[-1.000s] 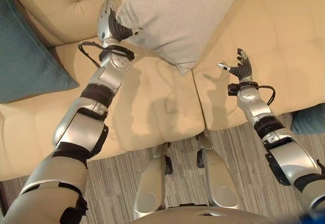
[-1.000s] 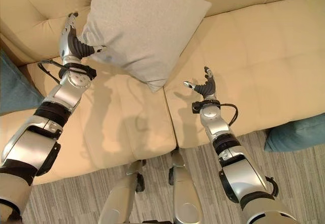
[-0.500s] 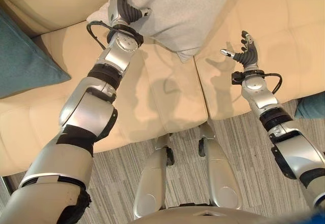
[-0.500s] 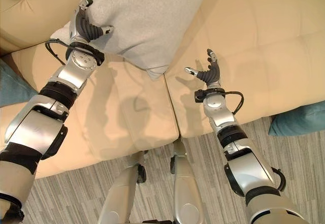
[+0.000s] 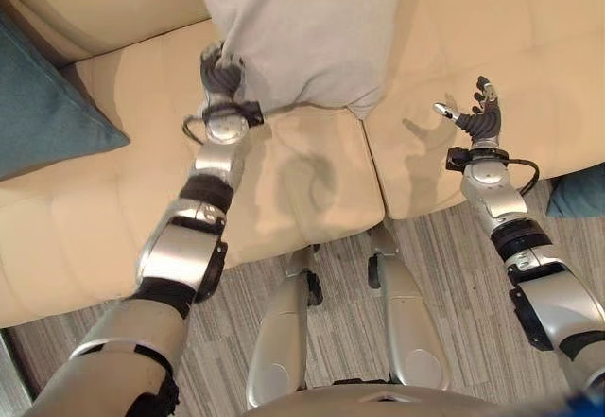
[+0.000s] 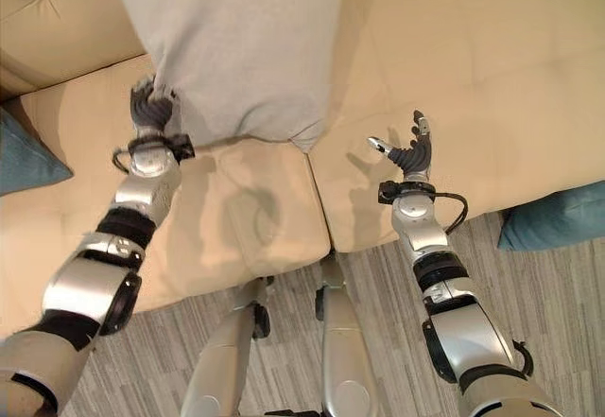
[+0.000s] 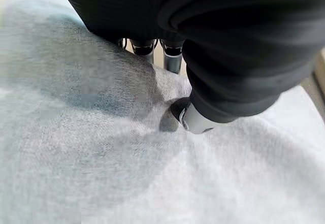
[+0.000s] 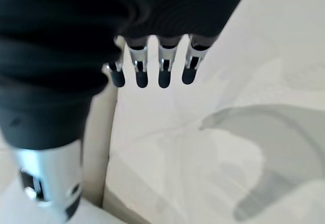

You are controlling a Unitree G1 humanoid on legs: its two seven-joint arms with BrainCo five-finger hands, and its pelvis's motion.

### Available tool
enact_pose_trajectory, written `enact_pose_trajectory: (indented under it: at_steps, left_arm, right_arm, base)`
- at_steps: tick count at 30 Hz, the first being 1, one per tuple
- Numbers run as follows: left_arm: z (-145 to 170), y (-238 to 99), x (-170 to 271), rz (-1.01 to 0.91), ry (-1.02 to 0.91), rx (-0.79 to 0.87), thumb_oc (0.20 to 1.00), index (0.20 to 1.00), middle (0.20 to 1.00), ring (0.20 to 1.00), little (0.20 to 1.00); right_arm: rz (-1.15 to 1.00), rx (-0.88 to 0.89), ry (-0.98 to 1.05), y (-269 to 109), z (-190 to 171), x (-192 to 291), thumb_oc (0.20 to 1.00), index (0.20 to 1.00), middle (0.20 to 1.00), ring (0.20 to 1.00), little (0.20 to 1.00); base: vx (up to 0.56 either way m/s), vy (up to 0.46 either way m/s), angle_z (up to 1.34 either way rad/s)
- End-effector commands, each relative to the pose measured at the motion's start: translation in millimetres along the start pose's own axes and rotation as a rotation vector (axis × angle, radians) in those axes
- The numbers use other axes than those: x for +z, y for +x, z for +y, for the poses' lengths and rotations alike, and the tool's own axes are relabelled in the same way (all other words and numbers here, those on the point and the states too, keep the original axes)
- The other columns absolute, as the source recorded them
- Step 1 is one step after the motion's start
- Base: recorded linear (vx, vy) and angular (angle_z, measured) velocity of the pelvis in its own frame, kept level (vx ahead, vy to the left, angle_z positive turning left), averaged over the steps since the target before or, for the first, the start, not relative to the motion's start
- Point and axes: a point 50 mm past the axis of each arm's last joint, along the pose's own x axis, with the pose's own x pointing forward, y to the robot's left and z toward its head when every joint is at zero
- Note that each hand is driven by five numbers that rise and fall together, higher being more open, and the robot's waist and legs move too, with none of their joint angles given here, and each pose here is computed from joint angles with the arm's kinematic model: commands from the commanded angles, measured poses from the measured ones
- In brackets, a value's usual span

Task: Pick up all the scattered cushions and arrange them neatly on the sofa.

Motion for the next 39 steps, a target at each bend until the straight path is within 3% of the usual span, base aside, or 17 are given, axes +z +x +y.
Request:
enact_pose_trajectory:
  at_steps: [1,7,8,9,10,20,23,27,29,33,34,35,36,39]
  left_arm:
    - [-30,-13,-15,0.045,0.037,-0.096,0.200,0.200,0.200,0.200,0.200]
    - [-34,-24,-34,0.076,0.156,-0.150,0.200,0.200,0.200,0.200,0.200]
    - [-30,-20,-31,0.062,0.199,-0.145,0.369,0.369,0.369,0.369,0.369]
    - [-27,-16,-27,0.050,0.220,-0.139,0.765,0.765,0.765,0.765,0.765]
    - [-24,-12,-23,0.038,0.235,-0.131,1.000,1.000,1.000,1.000,1.000]
    - [-1,29,56,-0.167,0.292,-0.096,1.000,1.000,1.000,1.000,1.000]
    - [-13,25,77,-0.250,0.209,-0.162,1.000,1.000,1.000,1.000,1.000]
    - [-45,2,100,-0.384,0.085,-0.299,1.000,1.000,1.000,1.000,1.000]
    - [-70,-15,115,-0.451,0.006,-0.388,1.000,1.000,1.000,1.000,1.000]
    - [-102,-31,112,-0.401,-0.103,-0.455,1.000,1.000,1.000,1.000,1.000]
    - [-106,-34,109,-0.385,-0.117,-0.462,0.708,0.708,0.708,0.708,0.708]
    - [-110,-37,106,-0.369,-0.140,-0.468,0.310,0.310,0.310,0.310,0.310]
    - [-113,-39,104,-0.355,-0.156,-0.471,0.200,0.200,0.200,0.200,0.200]
    - [-117,-47,93,-0.330,-0.175,-0.486,0.200,0.200,0.200,0.200,0.200]
  right_arm:
    - [-0.086,-0.056,0.089,2,-1,16,1.000,1.000,1.000,1.000,1.000]
    - [-0.104,-0.046,0.061,1,1,18,1.000,1.000,1.000,1.000,1.000]
    - [-0.119,-0.033,0.027,4,1,22,1.000,1.000,1.000,1.000,1.000]
    - [-0.131,-0.024,0.002,7,1,27,1.000,1.000,1.000,1.000,1.000]
    - [-0.148,-0.017,-0.023,10,0,32,1.000,1.000,1.000,1.000,1.000]
    - [-0.191,0.017,-0.308,56,-26,89,1.000,1.000,1.000,1.000,1.000]
    - [-0.203,0.043,-0.334,65,-32,111,1.000,1.000,1.000,1.000,1.000]
    - [-0.235,0.033,-0.204,68,-35,131,1.000,1.000,1.000,1.000,1.000]
    - [-0.267,0.078,-0.166,66,-19,141,1.000,1.000,1.000,1.000,1.000]
    - [-0.333,0.183,-0.059,55,28,155,1.000,1.000,1.000,1.000,1.000]
    - [-0.348,0.198,-0.044,52,35,158,1.000,1.000,1.000,1.000,1.000]
    - [-0.369,0.217,-0.014,47,44,161,0.677,0.677,0.677,0.677,0.677]
    - [-0.393,0.230,0.004,44,50,166,0.200,0.200,0.200,0.200,0.200]
    - [-0.495,0.249,0.092,29,65,182,0.200,0.200,0.200,0.200,0.200]
  base:
    - [0.00,-0.033,0.13]
    - [0.00,-0.041,0.05]
    - [0.00,-0.051,0.00]
    - [0.01,-0.048,-0.01]
    - [0.00,-0.036,0.00]
    - [-0.01,-0.045,0.05]
    - [0.08,-0.081,0.14]
    - [0.01,-0.080,0.27]
    - [0.00,-0.083,0.25]
    - [-0.01,-0.019,0.05]
    - [0.00,0.000,0.00]
    - [0.00,0.000,0.00]
    - [0.00,0.000,0.00]
    - [-0.03,0.006,0.00]
